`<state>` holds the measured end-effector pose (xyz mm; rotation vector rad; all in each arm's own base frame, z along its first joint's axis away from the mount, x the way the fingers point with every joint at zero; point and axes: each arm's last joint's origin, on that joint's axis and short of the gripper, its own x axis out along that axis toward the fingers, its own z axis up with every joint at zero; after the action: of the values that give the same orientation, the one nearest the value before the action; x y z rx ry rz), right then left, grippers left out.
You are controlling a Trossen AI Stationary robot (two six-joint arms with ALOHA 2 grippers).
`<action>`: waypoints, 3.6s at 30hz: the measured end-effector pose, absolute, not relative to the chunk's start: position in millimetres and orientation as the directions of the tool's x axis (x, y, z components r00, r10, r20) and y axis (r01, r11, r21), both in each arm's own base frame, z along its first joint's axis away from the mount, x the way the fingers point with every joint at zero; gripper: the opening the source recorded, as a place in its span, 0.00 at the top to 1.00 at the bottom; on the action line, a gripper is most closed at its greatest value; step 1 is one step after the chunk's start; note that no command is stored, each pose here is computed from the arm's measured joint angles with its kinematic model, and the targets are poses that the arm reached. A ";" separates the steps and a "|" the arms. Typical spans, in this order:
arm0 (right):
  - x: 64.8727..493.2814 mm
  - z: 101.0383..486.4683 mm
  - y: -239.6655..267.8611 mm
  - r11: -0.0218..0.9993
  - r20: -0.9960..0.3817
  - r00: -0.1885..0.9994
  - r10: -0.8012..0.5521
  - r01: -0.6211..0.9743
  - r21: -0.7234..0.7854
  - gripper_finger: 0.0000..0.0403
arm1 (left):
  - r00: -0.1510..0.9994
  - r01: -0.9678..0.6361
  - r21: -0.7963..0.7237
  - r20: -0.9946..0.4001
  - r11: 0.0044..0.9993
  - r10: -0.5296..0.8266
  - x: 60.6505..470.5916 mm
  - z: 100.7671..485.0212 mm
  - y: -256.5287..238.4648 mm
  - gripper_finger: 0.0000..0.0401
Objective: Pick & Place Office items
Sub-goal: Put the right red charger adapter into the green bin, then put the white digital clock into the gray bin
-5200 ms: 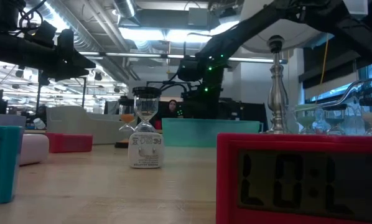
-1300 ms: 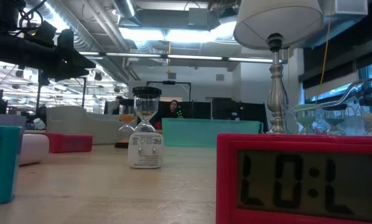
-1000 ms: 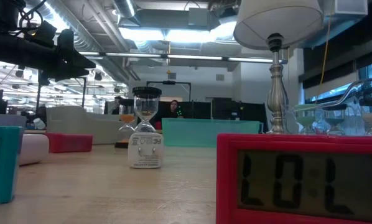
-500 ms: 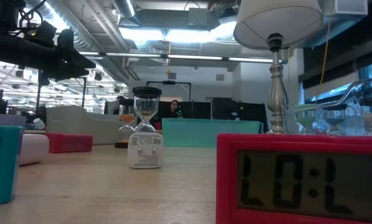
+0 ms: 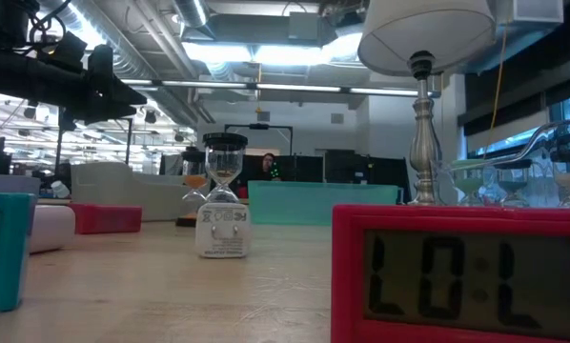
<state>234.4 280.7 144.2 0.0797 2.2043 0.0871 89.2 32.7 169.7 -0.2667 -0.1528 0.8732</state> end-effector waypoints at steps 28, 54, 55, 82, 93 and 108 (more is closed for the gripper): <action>411.4 234.7 46.7 0.591 -0.611 0.096 -0.786 0.411 -0.695 0.68 | 0.635 -0.735 -0.292 0.024 0.612 0.773 89.2 169.7 32.7 0.53; 441.6 187.8 -89.4 0.669 -0.766 0.242 -0.595 0.678 -0.306 0.68 | 0.634 -0.735 -0.293 0.024 0.612 0.773 89.2 169.7 32.7 0.52; 441.8 187.5 -90.4 0.684 -0.778 0.251 -0.576 0.669 -0.291 0.68 | 0.634 -0.735 -0.293 0.024 0.612 0.773 89.2 169.7 32.7 0.52; 430.7 164.2 -97.9 0.762 -0.869 0.244 -0.430 0.614 -0.205 0.66 | 0.634 -0.735 -0.293 0.024 0.612 0.773 89.2 169.7 32.7 0.53; 432.3 172.1 -100.1 0.743 -0.850 0.228 -0.476 0.622 -0.249 0.42 | 0.634 -0.735 -0.293 0.024 0.612 0.773 89.2 169.7 32.7 0.53; 401.6 291.6 4.9 0.911 -0.886 0.350 -0.303 0.380 -0.162 0.34 | 0.634 -0.735 -0.292 0.023 0.612 0.773 89.2 169.7 32.7 0.52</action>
<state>401.6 4.9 291.6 0.0763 1.1294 -0.4427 89.2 32.7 169.7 -0.2666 -0.1526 0.8734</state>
